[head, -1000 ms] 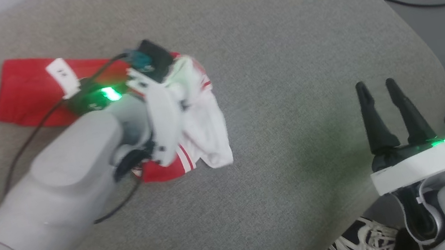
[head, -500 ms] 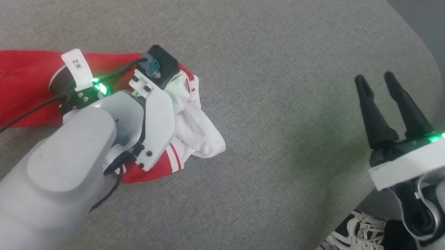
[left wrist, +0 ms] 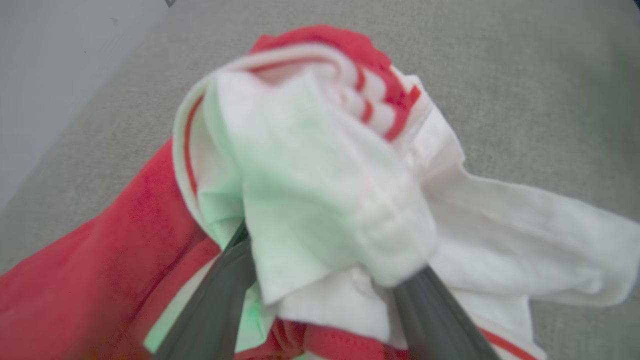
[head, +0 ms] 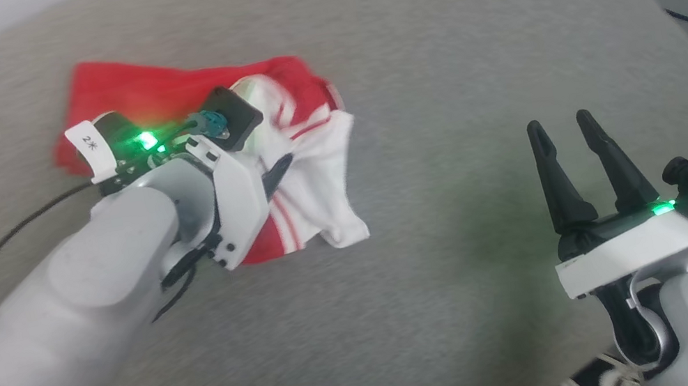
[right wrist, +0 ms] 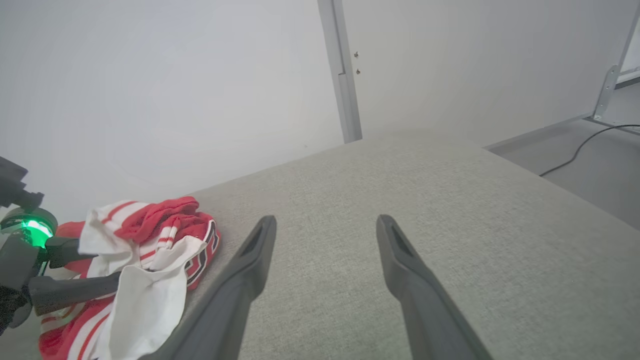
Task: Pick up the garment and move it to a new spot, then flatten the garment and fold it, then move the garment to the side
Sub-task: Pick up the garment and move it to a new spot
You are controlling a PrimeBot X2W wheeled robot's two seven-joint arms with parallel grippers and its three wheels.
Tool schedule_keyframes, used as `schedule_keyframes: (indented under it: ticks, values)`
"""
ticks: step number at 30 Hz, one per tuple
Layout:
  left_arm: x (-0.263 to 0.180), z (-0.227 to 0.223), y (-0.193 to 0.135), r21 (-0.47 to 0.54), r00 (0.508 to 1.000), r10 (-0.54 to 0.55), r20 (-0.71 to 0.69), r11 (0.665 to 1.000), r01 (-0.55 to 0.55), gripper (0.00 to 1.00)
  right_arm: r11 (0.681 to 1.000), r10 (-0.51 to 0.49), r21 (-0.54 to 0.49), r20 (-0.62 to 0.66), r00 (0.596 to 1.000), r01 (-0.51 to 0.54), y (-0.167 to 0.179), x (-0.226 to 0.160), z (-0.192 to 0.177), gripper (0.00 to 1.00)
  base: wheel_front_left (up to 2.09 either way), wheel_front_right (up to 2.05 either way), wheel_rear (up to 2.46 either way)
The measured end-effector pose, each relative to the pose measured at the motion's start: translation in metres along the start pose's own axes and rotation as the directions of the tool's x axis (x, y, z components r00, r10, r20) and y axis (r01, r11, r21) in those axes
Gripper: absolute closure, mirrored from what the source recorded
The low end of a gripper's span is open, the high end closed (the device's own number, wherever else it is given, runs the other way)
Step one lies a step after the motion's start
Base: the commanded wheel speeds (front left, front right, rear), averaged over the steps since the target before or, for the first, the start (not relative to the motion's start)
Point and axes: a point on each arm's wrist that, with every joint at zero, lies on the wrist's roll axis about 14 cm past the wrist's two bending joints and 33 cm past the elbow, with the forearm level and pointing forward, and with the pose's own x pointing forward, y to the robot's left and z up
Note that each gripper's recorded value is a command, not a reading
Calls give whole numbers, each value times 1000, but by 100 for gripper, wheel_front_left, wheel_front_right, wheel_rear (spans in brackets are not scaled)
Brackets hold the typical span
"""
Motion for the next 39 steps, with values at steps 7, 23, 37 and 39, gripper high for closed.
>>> schedule_keyframes:
  ticks: [7,23,37,39]
  values:
    - [-40,13,10,-128,982,110,154,988,-90,0,992,119,-27,-10,993,-119,38,15,-9,0,0,0,0]
    - [-197,-100,43,-491,805,592,28,710,-505,0,949,285,-124,-51,957,-289,89,21,-27,0,0,0,0]
    - [-349,-175,4,-654,450,887,-101,282,-702,0,923,345,-160,-62,936,-351,101,10,-26,0,0,0,0]
    - [-372,-183,-10,-648,382,917,-111,225,-728,0,919,356,-161,-53,933,-359,105,8,-23,0,0,0,0]
